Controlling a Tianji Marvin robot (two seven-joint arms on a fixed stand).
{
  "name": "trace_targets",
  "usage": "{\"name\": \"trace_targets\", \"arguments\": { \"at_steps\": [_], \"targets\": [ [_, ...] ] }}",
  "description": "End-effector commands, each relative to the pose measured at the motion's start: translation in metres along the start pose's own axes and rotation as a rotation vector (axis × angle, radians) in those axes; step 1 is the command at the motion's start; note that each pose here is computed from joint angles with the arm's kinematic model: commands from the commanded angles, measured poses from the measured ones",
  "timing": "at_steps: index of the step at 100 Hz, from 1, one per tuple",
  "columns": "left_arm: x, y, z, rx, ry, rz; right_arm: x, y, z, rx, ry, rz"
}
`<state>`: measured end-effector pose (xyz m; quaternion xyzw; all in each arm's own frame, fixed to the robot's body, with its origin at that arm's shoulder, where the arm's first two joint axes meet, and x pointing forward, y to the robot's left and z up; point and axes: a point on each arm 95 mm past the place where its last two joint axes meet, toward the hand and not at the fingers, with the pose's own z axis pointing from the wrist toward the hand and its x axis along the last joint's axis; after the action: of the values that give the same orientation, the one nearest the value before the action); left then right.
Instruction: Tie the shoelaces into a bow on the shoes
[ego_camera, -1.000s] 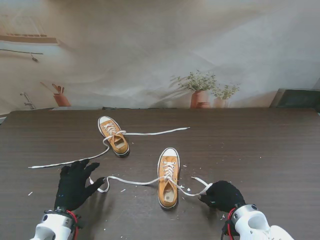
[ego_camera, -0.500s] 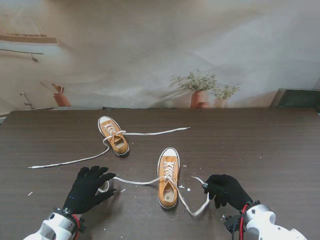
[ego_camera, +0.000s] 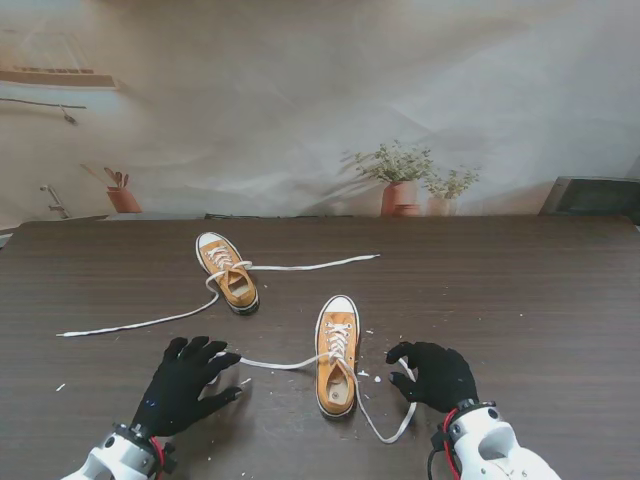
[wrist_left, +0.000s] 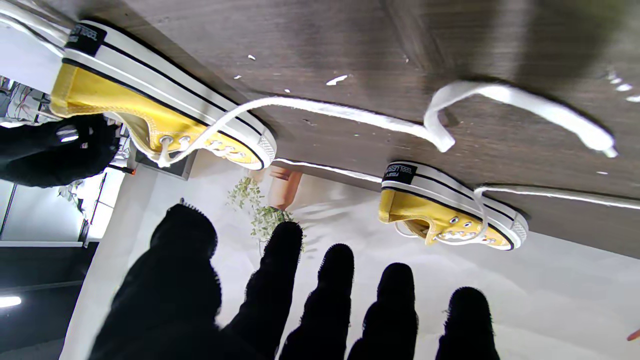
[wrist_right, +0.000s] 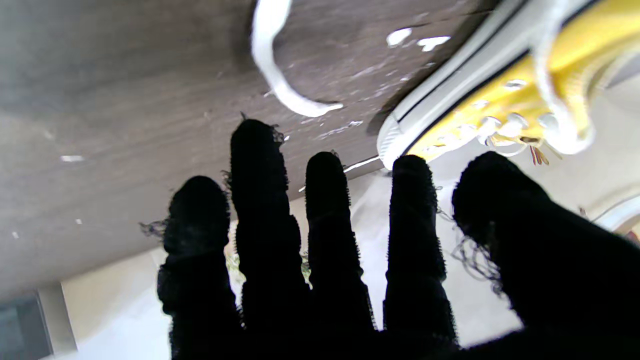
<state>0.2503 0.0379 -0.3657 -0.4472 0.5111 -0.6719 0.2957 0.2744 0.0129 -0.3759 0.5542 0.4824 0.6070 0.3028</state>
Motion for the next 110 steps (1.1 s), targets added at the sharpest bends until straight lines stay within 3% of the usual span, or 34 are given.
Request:
{"name": "trace_targets", "arguments": {
  "at_steps": [1,24,45,83,110],
  "targets": [
    [0.003,0.001,-0.003,-0.013,0.009,-0.006,-0.003,-0.001,0.007,0.016,-0.011,0.012],
    [0.005,0.002,-0.006,-0.015,0.02,-0.004,0.014,-0.017,0.023,0.04,-0.004,-0.105],
    [0.005,0.004,-0.007,-0.017,0.019,-0.006,0.029,-0.032,0.026,0.078,0.037,-0.196],
    [0.007,0.006,-0.008,-0.018,0.017,-0.018,0.045,-0.05,0.016,0.14,-0.004,-0.218],
    [0.008,0.008,-0.008,-0.016,0.022,-0.031,0.048,-0.06,0.02,0.147,-0.071,-0.231]
  ]
}}
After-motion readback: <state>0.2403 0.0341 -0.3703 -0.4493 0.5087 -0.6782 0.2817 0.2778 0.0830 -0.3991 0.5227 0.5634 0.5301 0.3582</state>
